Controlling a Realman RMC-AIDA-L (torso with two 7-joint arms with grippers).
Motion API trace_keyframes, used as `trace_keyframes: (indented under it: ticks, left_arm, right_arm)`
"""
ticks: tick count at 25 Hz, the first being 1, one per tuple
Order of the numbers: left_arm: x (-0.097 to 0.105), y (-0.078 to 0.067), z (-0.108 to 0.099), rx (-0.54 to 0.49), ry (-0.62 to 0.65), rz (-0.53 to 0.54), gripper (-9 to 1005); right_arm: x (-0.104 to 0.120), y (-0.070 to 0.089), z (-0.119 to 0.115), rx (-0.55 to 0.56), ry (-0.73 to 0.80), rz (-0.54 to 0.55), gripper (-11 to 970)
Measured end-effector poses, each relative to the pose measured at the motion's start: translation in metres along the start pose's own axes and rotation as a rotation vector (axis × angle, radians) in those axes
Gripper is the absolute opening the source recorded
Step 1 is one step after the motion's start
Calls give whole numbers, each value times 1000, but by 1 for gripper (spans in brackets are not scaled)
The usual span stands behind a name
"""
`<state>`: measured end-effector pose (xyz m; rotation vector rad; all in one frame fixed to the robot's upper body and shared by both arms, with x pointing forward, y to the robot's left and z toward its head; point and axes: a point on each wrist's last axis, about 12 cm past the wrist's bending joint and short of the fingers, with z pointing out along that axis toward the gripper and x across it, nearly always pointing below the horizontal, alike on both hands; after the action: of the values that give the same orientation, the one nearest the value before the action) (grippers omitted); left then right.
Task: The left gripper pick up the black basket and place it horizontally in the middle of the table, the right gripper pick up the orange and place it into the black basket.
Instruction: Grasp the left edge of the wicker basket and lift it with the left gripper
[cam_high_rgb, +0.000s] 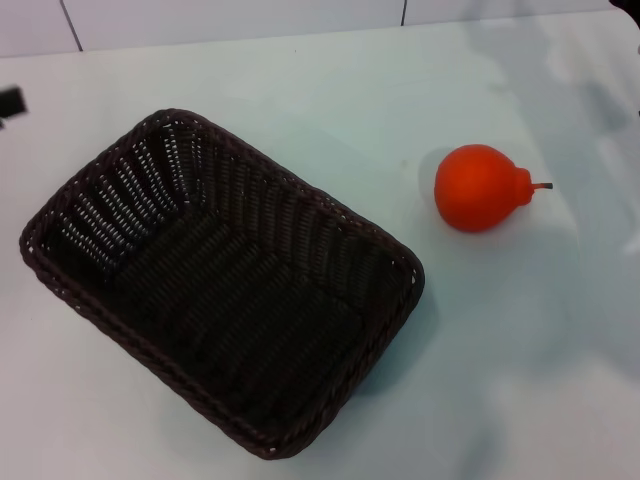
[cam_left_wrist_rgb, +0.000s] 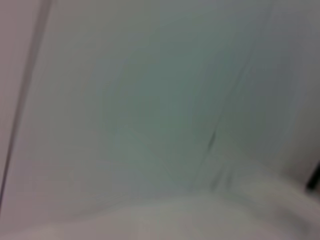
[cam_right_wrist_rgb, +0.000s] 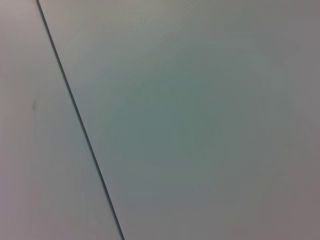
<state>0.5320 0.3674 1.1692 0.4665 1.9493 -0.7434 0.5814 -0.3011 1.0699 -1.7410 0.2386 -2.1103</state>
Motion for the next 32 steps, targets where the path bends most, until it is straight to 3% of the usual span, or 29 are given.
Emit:
trace_keyframes:
  ticks: [5, 13, 32]
  left_arm:
    - [-23, -15, 32, -71, 217, 86, 780]
    - [-32, -30, 79, -86, 486, 142, 782]
    - [-27, -30, 121, -109, 666, 160, 744]
  right_arm:
    - [0, 0, 0, -1, -1, -1, 602]
    - [-1, 3, -4, -15, -3, 1, 603]
    - [-5, 10, -14, -57, -25, 1, 594]
